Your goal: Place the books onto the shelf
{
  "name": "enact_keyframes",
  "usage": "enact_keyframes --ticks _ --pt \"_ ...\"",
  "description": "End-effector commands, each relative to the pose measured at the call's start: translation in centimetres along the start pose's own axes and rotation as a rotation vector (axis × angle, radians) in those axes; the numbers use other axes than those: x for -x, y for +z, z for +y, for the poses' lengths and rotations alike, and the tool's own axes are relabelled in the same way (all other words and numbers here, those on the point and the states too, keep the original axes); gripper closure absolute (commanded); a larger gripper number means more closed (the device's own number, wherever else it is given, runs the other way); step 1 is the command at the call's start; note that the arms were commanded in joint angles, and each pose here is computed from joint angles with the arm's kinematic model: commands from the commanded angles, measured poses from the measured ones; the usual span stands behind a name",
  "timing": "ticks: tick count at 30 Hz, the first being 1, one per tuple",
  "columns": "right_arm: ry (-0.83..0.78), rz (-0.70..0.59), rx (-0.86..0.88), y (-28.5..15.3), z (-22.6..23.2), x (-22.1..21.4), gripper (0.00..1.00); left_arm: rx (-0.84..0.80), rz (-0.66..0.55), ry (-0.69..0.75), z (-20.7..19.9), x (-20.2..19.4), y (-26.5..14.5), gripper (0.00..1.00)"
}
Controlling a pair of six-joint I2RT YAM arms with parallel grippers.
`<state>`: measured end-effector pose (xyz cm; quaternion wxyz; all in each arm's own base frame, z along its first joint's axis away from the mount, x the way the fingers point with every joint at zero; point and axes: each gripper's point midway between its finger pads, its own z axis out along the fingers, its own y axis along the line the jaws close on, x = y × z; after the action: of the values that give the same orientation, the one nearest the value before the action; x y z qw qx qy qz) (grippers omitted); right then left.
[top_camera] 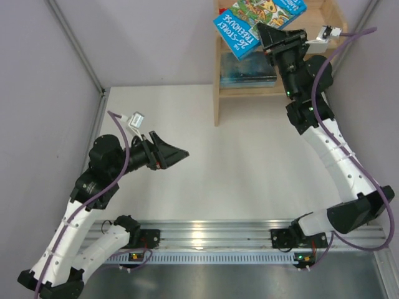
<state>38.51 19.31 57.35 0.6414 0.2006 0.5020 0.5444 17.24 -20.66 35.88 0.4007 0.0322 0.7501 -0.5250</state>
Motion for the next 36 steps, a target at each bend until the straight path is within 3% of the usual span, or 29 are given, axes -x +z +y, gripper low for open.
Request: enact_keyframes --ticks 1,12,20,25,32,36 --pt "0.078 -0.353 0.100 1.0 4.5 7.8 1.00 0.027 -0.004 0.008 1.1 -0.5 0.0 0.01" --pt "0.102 -0.539 -0.028 4.7 -0.4 8.8 1.00 0.039 0.048 0.047 2.5 -1.9 0.4 0.01" --pt "0.137 -0.518 -0.103 8.6 -3.1 5.5 1.00 0.053 0.063 0.054 3.4 -2.0 1.2 0.01" --pt "0.136 -0.475 -0.184 10.4 -4.7 2.3 0.92 0.080 0.069 0.054 4.1 -2.1 1.4 0.01" --pt "0.169 -0.472 -0.291 10.1 -7.0 0.9 0.81 0.077 0.059 0.048 4.2 -2.5 1.0 0.02" --pt "0.176 -0.500 -0.328 9.5 -7.6 0.6 0.80 0.078 0.066 0.050 4.3 -2.5 1.1 0.01"
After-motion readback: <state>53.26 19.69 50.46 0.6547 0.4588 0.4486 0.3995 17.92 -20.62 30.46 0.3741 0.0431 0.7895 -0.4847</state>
